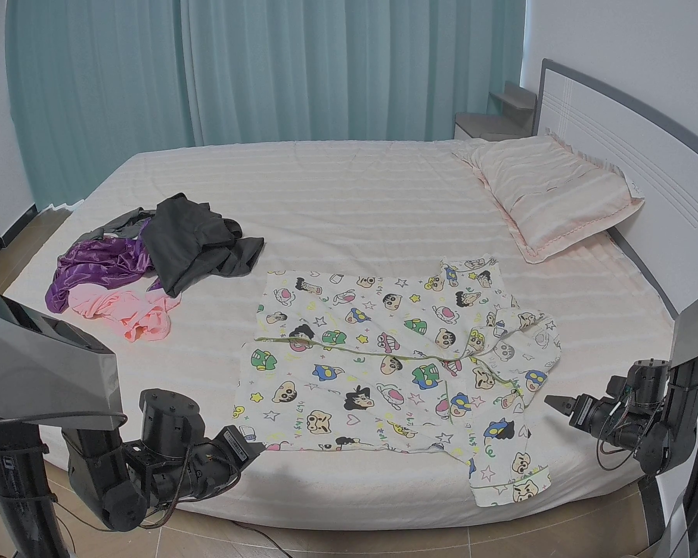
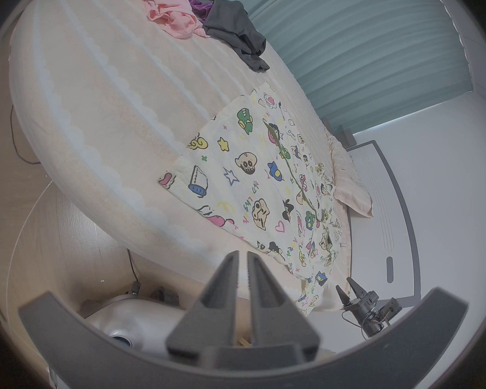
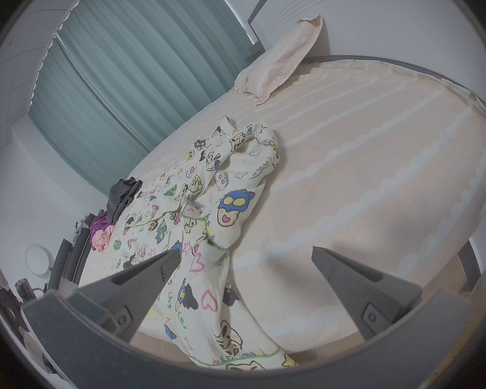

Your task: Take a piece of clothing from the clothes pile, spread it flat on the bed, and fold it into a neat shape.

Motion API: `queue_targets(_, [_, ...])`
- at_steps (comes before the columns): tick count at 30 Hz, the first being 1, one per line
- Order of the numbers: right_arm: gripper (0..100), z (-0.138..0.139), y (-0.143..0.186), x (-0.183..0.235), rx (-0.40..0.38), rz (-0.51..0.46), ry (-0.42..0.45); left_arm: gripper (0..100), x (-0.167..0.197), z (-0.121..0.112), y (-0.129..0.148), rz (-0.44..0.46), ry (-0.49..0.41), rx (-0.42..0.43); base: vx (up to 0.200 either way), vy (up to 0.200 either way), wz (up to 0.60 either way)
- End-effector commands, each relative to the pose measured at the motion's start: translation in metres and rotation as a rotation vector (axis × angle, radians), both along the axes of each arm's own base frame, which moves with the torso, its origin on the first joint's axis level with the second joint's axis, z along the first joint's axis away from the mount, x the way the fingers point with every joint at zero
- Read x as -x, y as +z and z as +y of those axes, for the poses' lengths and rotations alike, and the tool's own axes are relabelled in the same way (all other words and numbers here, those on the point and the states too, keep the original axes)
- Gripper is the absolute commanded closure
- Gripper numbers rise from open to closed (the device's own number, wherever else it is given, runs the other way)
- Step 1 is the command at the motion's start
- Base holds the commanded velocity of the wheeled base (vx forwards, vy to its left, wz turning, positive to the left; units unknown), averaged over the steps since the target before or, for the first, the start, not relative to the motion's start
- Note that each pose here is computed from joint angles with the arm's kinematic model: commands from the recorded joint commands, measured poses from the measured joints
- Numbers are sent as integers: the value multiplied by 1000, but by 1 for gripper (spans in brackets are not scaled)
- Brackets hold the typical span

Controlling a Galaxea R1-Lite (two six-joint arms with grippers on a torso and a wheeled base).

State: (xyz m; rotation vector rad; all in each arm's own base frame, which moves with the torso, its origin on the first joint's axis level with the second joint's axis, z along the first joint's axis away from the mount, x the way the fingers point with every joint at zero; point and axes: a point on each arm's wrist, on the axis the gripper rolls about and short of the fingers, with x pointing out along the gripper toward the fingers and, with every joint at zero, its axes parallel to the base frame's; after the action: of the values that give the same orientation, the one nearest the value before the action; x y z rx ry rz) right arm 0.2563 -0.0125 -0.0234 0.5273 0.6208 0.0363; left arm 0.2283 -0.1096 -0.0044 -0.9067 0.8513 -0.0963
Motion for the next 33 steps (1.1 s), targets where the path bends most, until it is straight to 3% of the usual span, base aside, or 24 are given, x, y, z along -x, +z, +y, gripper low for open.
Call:
queue_targets(1, [0, 2, -14, 8, -4, 68, 5, 0, -3, 2, -4, 9, 12, -11, 0, 0, 0])
queue_targets(3, [0, 2, -14, 8, -4, 65, 5, 0, -4, 5, -6, 2, 0, -40, 0, 0, 0])
queue_targets(7, [0, 2, -14, 8, -5, 67, 6, 0, -6, 9, -26, -1, -74, -197, 0, 0, 0])
queue_targets(12, [0, 2, -14, 7, -5, 61, 6, 0, -23, 2, -45, -44, -29, -336, 0, 0, 0])
queue_targets(24, [0, 2, -12, 6, -10, 51, 4, 0, -60, -15, -48, -147, -4, -304, 0, 0, 0])
queue_targets(33, [0, 2, -12, 6, -13, 49, 5, 0, -70, -19, -53, -151, -17, -326, 0, 0, 0])
